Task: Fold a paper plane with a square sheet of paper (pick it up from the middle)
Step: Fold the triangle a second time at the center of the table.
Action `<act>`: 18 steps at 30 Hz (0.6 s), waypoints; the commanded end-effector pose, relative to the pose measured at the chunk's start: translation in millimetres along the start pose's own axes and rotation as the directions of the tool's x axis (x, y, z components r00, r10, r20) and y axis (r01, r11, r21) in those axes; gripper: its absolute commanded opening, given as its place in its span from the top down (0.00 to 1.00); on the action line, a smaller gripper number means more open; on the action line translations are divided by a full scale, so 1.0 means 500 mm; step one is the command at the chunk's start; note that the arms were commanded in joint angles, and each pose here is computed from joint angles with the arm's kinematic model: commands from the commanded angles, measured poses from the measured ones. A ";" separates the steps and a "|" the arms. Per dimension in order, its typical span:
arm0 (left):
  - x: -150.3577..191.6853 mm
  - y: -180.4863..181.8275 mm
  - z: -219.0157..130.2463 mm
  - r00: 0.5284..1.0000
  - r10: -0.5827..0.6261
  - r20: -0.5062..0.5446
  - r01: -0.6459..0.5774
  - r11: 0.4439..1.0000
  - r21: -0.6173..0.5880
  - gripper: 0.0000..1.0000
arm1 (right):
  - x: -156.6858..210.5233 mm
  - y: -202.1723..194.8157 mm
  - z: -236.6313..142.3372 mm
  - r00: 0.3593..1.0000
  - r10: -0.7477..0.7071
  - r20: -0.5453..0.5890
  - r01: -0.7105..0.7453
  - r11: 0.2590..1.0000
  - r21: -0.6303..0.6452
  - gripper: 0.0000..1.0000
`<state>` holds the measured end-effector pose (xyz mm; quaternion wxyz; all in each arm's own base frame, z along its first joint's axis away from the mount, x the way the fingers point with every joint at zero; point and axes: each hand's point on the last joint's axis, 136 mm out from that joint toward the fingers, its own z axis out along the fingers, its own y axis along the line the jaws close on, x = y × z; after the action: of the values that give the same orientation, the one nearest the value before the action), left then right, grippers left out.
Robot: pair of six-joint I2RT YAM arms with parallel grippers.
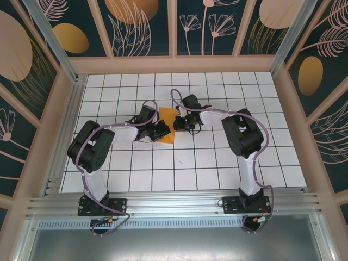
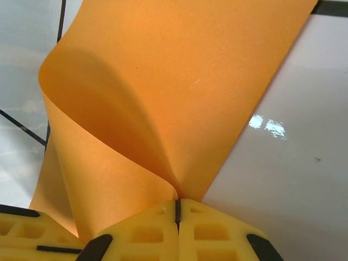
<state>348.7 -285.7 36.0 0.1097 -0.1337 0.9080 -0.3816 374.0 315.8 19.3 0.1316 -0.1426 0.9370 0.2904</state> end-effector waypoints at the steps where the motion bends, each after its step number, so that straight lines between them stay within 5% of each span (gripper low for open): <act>1: 0.013 0.017 0.012 1.000 -0.015 -0.024 0.014 1.000 -0.024 0.91 | 0.039 -0.048 0.033 0.996 0.056 -0.070 -0.051 0.996 0.070 0.97; 18: 0.022 0.040 0.024 0.999 -0.030 -0.041 0.028 0.998 -0.051 0.91 | 0.022 -0.034 0.029 0.997 0.062 -0.054 -0.060 0.997 0.040 0.97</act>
<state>346.4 -284.3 24.2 0.0992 -0.1378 0.9122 -0.3730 374.2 316.3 19.7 0.1264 -0.1382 0.9381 0.2913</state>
